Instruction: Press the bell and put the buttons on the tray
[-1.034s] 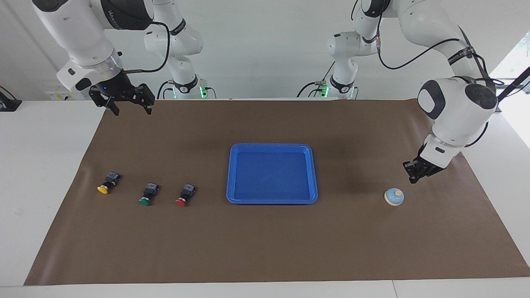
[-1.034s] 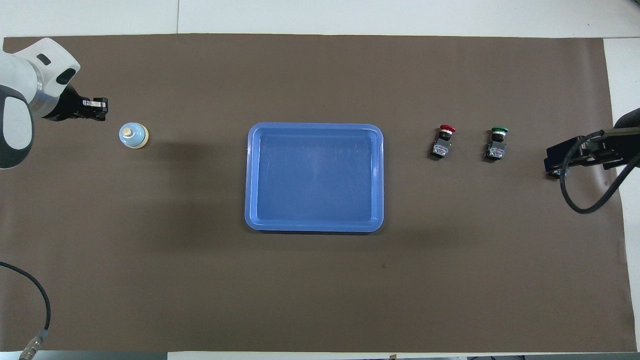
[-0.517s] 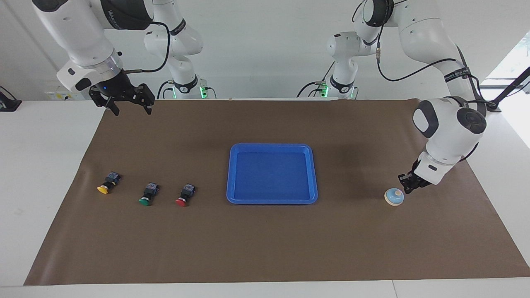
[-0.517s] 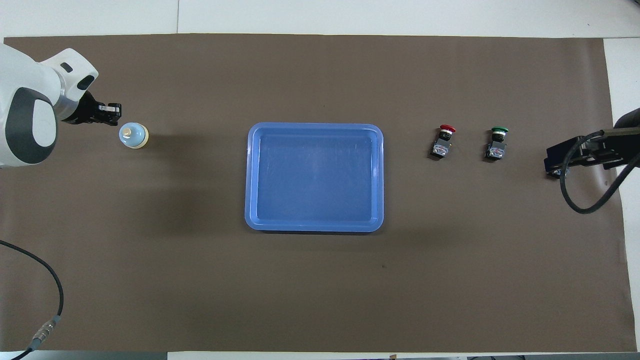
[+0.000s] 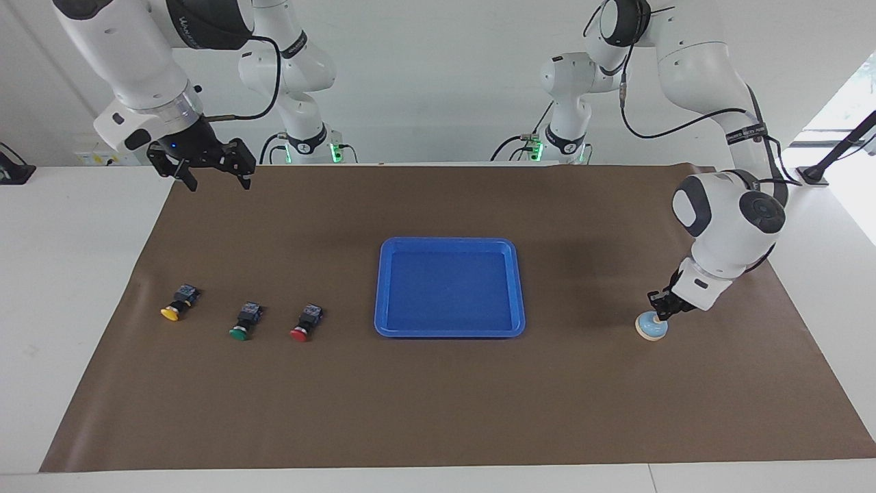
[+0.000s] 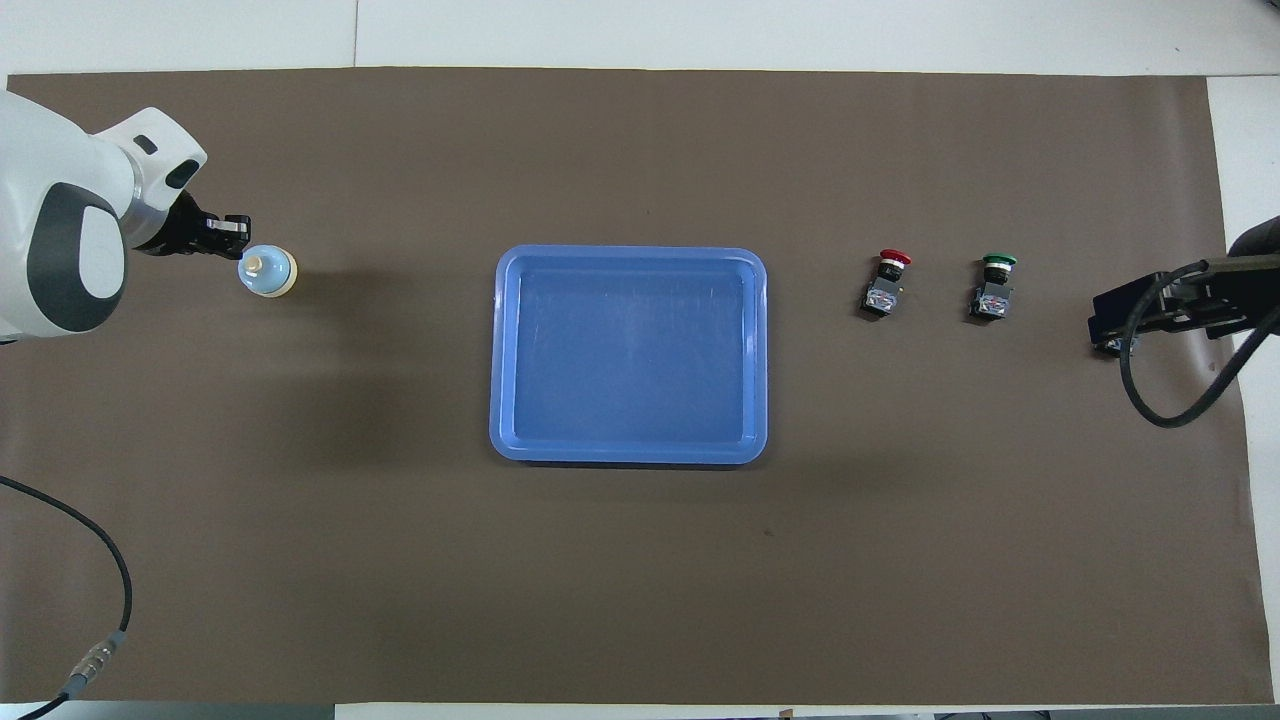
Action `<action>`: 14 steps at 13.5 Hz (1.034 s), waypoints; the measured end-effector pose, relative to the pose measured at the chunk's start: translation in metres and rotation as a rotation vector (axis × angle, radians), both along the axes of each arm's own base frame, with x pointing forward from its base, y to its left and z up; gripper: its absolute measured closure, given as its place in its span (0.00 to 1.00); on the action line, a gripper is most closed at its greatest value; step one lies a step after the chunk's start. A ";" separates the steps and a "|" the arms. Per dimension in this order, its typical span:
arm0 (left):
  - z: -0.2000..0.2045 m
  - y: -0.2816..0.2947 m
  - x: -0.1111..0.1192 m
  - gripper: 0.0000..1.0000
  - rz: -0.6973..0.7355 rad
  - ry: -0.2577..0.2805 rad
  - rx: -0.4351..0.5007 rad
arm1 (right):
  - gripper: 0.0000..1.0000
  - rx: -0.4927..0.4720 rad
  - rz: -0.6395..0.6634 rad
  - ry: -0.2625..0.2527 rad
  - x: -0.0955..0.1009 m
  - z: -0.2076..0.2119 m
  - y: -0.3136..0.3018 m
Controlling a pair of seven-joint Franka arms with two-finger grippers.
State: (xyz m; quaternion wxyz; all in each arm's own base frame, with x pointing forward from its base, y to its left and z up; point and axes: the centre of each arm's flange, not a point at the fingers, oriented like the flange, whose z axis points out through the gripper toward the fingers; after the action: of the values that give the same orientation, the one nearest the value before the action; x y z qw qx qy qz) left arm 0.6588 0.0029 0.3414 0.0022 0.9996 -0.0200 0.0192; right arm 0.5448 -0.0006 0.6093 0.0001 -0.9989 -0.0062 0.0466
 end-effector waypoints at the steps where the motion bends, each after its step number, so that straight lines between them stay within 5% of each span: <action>1: -0.003 0.000 -0.001 0.99 0.000 -0.014 0.000 | 0.00 0.000 0.000 0.000 0.000 0.000 0.000; 9: 0.002 -0.001 -0.005 0.99 -0.001 -0.010 0.001 | 0.00 0.000 0.000 0.000 0.000 0.000 0.000; 11: 0.037 0.000 -0.008 0.95 -0.001 -0.012 0.003 | 0.00 0.000 0.000 0.000 0.000 0.000 0.000; 14: 0.131 -0.002 -0.032 0.66 -0.002 -0.053 0.007 | 0.00 0.000 0.000 0.000 0.000 0.000 0.000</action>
State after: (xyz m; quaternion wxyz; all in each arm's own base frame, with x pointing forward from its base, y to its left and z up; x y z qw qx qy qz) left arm 0.6273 0.0008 0.4721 -0.0017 0.9987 -0.0213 0.0458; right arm 0.5448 -0.0006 0.6093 0.0001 -0.9989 -0.0062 0.0466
